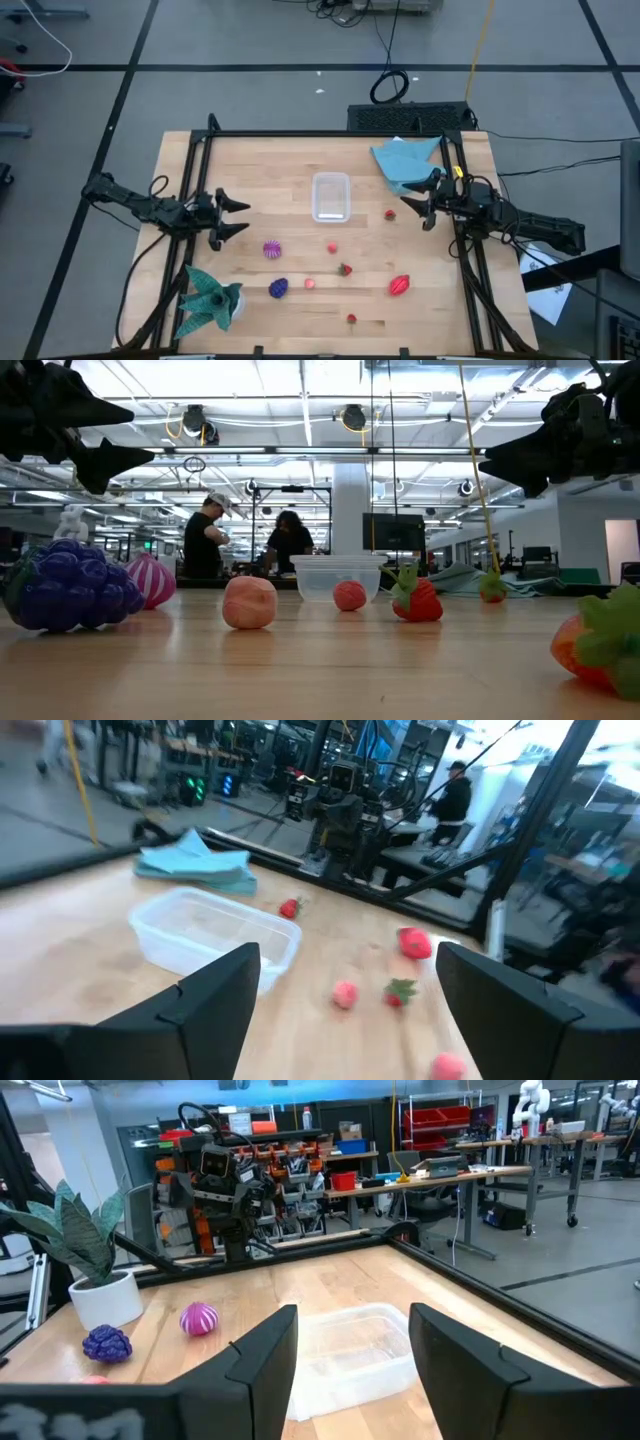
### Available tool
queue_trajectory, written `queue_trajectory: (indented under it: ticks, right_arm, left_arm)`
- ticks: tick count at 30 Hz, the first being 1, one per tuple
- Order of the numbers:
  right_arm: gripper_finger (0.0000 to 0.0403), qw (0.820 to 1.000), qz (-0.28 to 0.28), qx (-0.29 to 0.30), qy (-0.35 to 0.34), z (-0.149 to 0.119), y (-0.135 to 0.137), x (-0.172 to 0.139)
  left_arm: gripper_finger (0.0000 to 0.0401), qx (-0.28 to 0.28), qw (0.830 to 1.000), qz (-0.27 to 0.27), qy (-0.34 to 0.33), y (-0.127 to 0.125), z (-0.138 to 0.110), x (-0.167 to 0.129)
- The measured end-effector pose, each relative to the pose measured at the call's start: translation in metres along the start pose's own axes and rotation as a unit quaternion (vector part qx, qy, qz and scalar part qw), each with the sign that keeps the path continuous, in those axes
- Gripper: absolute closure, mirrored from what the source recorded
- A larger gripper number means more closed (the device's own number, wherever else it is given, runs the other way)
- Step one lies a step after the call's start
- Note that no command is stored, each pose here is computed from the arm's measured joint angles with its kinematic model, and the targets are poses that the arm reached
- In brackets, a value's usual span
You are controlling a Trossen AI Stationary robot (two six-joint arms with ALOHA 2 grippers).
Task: Pick and placing Produce into tupperware
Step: Put the purple onion into the transparent bin
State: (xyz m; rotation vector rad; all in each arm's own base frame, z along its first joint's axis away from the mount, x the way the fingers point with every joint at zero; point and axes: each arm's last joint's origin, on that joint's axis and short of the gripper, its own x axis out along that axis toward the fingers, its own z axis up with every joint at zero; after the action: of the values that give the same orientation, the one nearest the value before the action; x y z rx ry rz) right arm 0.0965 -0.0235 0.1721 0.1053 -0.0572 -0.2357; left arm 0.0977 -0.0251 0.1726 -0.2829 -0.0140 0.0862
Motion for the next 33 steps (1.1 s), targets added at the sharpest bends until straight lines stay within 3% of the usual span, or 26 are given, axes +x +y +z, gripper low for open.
queue_trajectory:
  ticks: [6, 13, 22, 26, 29, 33]
  right_arm:
    - [0.0220, 0.997, 0.010, 0.026, -0.073, 0.014, 0.002, -0.001]
    - [0.0220, 0.974, 0.039, 0.068, -0.210, 0.040, 0.005, -0.009]
    - [0.0220, 0.962, 0.058, 0.113, -0.243, 0.046, 0.005, -0.012]
    - [0.0220, 0.961, 0.061, 0.120, -0.243, 0.047, 0.005, -0.012]
    - [0.0220, 0.959, 0.079, 0.125, -0.243, 0.047, 0.006, -0.013]
    - [0.0220, 0.955, 0.112, 0.088, -0.261, 0.051, 0.009, -0.015]
  left_arm:
    - [0.0093, 0.019, 1.000, 0.005, -0.001, 0.000, 0.000, 0.000]
    - [0.0093, 0.022, 1.000, 0.006, -0.011, 0.000, 0.002, 0.000]
    - [0.0093, 0.038, 0.993, -0.112, 0.002, -0.007, 0.003, -0.001]
    - [0.0093, 0.033, 0.990, -0.136, 0.004, -0.009, 0.003, -0.001]
    - [0.0093, 0.035, 0.991, -0.126, 0.001, -0.008, 0.004, -0.001]
    - [0.0093, 0.036, 0.998, -0.048, -0.024, -0.004, 0.007, 0.000]
